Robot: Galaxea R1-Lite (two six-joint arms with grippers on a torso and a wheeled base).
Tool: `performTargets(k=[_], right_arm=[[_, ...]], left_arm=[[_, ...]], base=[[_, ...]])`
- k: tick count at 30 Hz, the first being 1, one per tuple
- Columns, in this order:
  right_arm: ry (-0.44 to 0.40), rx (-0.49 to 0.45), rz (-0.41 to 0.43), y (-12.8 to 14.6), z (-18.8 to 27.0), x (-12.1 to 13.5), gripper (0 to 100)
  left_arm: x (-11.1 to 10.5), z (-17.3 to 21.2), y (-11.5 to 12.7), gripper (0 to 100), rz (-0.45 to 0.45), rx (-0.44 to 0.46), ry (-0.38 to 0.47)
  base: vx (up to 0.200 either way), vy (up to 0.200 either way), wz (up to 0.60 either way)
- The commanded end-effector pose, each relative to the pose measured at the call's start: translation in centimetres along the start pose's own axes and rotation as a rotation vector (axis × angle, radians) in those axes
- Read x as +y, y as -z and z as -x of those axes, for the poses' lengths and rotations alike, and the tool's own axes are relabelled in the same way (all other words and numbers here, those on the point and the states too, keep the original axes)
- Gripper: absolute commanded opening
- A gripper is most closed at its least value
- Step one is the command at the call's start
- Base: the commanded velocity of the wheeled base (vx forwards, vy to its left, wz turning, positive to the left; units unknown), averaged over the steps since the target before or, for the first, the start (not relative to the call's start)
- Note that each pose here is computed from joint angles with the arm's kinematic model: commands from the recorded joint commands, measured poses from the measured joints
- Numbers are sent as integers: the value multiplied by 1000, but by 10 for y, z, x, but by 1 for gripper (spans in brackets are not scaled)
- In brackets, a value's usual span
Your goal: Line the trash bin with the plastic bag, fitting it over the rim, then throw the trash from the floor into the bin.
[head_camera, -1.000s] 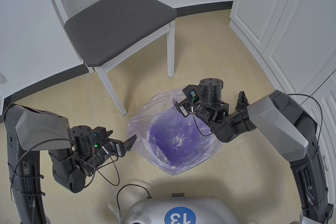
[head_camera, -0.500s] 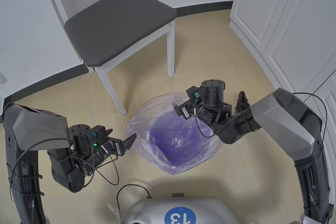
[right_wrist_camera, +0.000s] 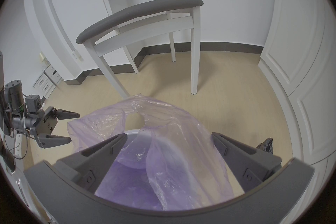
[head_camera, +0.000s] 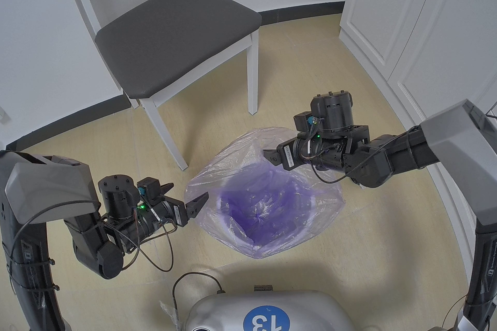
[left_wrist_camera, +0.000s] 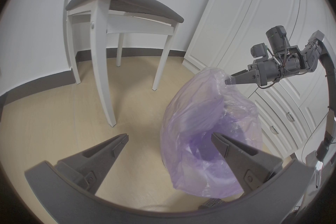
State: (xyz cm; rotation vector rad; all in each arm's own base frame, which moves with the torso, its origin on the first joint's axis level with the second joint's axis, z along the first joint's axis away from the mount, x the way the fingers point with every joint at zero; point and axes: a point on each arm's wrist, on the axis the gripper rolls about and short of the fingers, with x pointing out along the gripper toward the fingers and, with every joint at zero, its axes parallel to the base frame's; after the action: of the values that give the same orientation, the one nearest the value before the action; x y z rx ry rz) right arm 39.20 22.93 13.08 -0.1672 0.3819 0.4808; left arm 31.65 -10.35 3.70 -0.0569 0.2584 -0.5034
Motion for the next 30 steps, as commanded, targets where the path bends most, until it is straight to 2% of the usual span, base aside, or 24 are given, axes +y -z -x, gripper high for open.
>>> performTargets(k=[1, 4, 8, 10, 13, 20, 25, 30], right_arm=[[11, -31, -20, -3, 8, -8, 100], [22, 1, 28, 6, 22, -15, 100], [49, 76, 210, 30, 39, -31, 100], [60, 76, 261, 40, 39, -35, 100], [78, 25, 268, 42, 38, -38, 100], [113, 53, 263, 56, 16, -53, 100], [139, 38, 252, 58, -12, -61, 100], [157, 54, 238, 66, -34, -73, 100]], left_arm=[[-11, -3, -30, 100, -37, -61, 39], [-15, -7, -41, 100, -61, -44, 51], [-17, -20, -45, 100, -149, 16, 55], [-17, -29, -48, 100, -160, 24, 56], [-18, -44, -50, 100, -164, 47, 61], [-7, -79, -55, 100, -157, 89, 25], [7, -111, -58, 100, -152, 84, -4], [17, -129, -53, 100, -145, 100, -19]], base=[[0, 0, 0], [0, 0, 0], [0, 0, 0], [0, 0, 0], [0, 0, 0], [0, 0, 0], [0, 0, 0], [0, 0, 0]])
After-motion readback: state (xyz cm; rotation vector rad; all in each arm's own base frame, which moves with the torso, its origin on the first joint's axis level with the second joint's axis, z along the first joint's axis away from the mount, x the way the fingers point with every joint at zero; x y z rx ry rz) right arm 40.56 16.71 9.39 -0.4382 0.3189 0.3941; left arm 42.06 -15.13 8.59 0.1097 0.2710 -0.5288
